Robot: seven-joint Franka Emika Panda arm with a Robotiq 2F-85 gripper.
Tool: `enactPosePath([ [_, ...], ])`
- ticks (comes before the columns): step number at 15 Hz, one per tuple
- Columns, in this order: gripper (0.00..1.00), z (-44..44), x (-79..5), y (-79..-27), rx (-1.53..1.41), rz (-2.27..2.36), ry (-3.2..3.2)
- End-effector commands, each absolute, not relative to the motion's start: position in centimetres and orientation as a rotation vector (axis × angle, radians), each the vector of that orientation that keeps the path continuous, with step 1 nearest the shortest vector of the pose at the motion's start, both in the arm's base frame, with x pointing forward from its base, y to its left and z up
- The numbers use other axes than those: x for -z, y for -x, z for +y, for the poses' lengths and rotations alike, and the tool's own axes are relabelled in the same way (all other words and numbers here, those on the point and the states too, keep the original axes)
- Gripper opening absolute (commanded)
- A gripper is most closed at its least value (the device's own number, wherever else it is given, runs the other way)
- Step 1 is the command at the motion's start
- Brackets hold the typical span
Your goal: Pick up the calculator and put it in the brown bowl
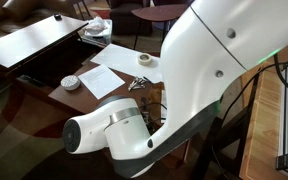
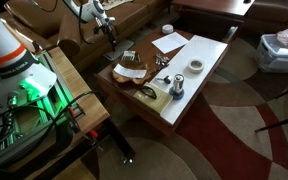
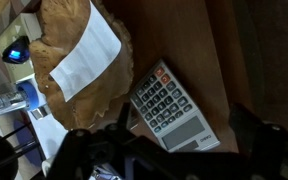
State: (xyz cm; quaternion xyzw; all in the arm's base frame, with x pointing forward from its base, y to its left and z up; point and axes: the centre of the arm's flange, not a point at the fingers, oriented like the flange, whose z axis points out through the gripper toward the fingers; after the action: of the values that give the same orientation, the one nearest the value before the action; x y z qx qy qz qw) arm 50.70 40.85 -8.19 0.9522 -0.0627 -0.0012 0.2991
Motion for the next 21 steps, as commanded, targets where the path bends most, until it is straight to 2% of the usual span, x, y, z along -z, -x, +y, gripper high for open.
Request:
enactPosePath([
  [1,1.00,42.5,12.9,-53.1,0.029,-0.149,-2.526],
  [5,1.00,43.0,15.0,-53.4,0.017,-0.204,-2.541],
  [6,1.00,40.6,11.9,-50.8,0.009,-0.169,-2.531],
  [11,1.00,41.1,11.7,-51.0,-0.046,-0.172,-2.538],
  [17,1.00,41.7,14.2,-54.1,-0.350,-0.180,-2.532],
  [21,1.00,39.3,15.8,-54.8,-0.356,-0.134,-2.439],
])
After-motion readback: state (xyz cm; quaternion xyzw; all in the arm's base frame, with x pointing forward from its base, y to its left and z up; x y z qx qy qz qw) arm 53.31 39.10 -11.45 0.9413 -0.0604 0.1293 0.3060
